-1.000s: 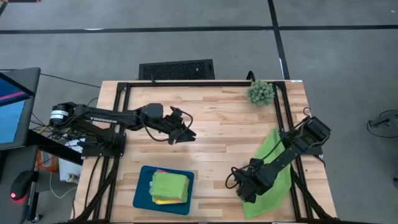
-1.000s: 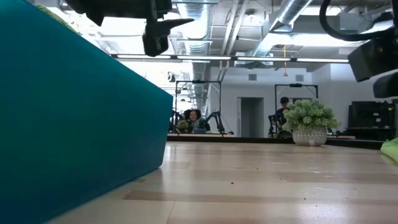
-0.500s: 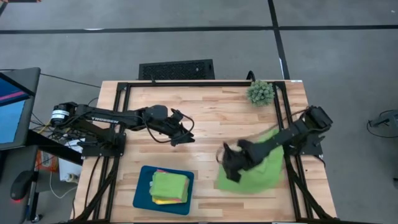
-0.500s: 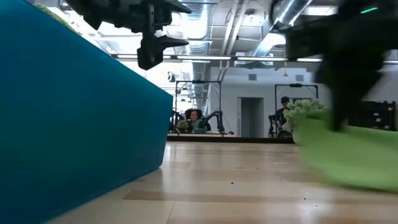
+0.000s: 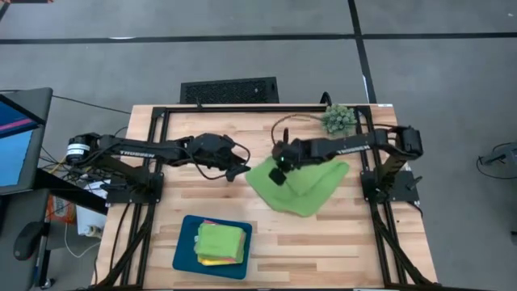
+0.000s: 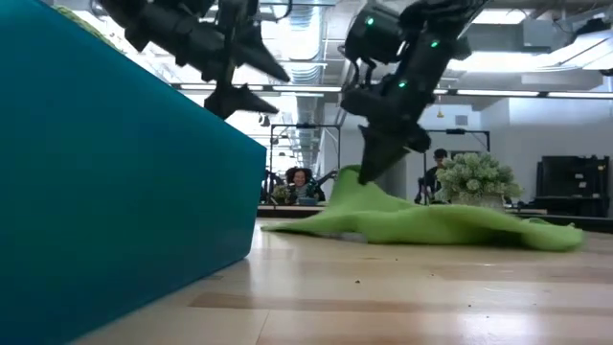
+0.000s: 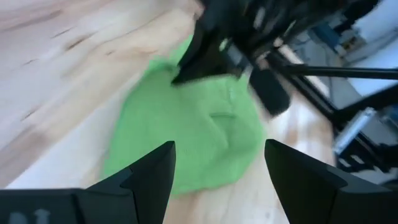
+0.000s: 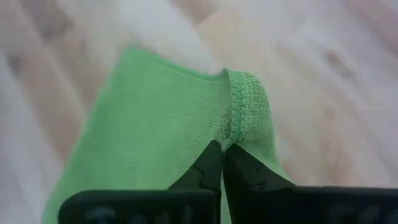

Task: Fold microfiber towels
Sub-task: Fold the green microfiber towel

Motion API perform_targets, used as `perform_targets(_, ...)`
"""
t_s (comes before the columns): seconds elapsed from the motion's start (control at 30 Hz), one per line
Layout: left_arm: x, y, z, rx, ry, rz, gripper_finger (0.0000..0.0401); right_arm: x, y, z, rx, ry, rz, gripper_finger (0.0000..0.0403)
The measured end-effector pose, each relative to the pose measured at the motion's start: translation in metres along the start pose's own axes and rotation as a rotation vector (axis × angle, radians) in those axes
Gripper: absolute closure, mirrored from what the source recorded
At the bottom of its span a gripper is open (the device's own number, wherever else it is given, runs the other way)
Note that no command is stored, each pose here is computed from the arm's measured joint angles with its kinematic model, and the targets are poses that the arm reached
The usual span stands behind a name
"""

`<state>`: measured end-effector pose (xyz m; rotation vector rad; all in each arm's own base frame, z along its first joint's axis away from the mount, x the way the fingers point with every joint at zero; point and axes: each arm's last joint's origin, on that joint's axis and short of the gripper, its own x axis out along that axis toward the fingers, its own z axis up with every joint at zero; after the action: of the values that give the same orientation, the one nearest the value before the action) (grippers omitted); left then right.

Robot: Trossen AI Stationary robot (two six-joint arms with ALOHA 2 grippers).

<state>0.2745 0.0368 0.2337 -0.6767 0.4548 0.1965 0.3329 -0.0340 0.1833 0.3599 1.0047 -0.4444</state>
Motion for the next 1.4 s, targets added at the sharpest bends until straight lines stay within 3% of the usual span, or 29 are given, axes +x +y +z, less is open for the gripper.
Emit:
perform_targets(0.13,0.002,0.016,-0.005,-0.033,0.019,0.054,0.016,0.003,-0.017,0.014,0.062,-0.057,0.01,0.0371)
perform_targets(0.3,0.027,0.038,-0.021,-0.037,0.104,0.11,0.016,0.004,-0.027,0.023,0.078,-0.101,0.016,0.0376)
perform_targets(0.5,0.066,0.065,-0.028,-0.053,0.097,0.051,0.016,0.004,-0.029,0.024,0.08,-0.099,0.04,0.0376)
perform_targets(0.77,0.078,0.106,-0.028,-0.093,0.127,0.169,0.016,0.004,-0.027,0.024,0.078,-0.096,0.059,0.0372)
perform_targets(0.97,0.069,0.111,-0.017,-0.085,0.102,0.192,0.016,0.004,-0.028,0.024,0.08,-0.099,0.059,0.0373)
perform_targets(1.1,0.066,0.112,-0.012,-0.059,0.167,0.351,0.016,0.004,-0.028,0.025,0.081,-0.101,0.059,0.037)
perform_targets(1.4,0.091,0.114,-0.011,-0.006,0.247,0.341,0.0161,0.004,-0.028,0.026,0.082,-0.11,0.061,0.0374)
